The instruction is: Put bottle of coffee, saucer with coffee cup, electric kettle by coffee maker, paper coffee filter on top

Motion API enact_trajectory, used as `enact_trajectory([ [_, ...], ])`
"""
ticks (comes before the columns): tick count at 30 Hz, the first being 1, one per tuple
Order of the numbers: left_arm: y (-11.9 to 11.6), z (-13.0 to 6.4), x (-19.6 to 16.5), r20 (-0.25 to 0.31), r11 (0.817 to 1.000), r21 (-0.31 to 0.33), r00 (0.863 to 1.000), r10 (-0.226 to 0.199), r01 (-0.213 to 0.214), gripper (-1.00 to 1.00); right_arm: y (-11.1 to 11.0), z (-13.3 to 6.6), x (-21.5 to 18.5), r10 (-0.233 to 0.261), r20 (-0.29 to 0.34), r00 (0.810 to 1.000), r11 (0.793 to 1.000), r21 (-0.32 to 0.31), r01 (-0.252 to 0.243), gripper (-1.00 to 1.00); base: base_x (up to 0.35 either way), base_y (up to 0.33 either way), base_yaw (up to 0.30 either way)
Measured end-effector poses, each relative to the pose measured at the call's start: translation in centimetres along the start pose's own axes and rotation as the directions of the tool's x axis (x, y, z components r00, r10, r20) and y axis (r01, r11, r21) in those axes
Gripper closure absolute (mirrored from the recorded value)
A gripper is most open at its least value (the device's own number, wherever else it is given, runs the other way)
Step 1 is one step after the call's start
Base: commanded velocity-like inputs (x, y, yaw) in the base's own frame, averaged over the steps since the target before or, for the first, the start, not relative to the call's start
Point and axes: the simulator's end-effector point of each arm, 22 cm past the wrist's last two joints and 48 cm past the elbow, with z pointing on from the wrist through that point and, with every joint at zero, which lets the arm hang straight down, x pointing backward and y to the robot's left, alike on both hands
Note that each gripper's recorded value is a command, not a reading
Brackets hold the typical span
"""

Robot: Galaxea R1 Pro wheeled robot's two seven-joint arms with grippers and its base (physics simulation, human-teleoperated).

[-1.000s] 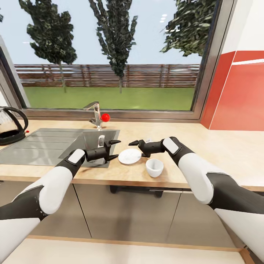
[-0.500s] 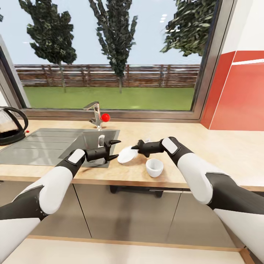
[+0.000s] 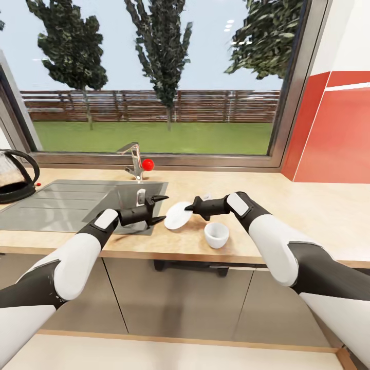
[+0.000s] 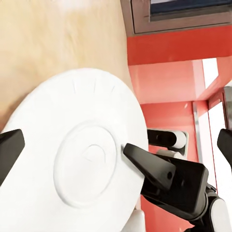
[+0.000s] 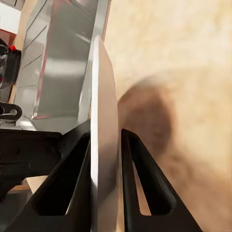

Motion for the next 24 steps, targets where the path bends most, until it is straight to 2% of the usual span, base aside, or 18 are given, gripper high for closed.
enact_trajectory([
  [8,-0.3,-0.2,-0.3,0.005,1.0,0.014,1.0,-0.005,0.005,-1.0,-0.3,-0.3,-0.4,-0.002,0.007,1.0,1.0,0.005,0.002,1.0,0.0,0.0,0.0],
  [11,0.2,-0.8,-0.8,0.014,1.0,-0.001,1.0,0.003,-0.003,-1.0,0.0,-0.5,-0.6,0.012,0.015,1.0,1.0,-0.009,-0.012,1.0,0.0,0.0,0.0],
  [17,0.3,-1.7,-1.6,0.029,1.0,-0.001,1.0,0.003,-0.003,-1.0,-1.6,-2.0,-2.1,0.013,0.043,0.999,1.0,0.016,-0.014,1.0,0.0,0.0,0.0],
  [20,-0.2,-1.7,-1.7,0.03,1.0,0.021,1.0,0.003,-0.004,-1.0,-2.4,-2.9,-2.9,0.016,0.061,0.998,1.0,0.025,-0.018,1.0,0.0,0.0,0.0],
  [24,-1.5,-1.8,-1.6,0.03,0.997,0.081,1.0,0.004,-0.007,-1.0,-2.0,-4.2,-4.7,-0.007,0.101,0.995,1.0,0.022,0.005,1.0,0.0,0.0,0.0],
])
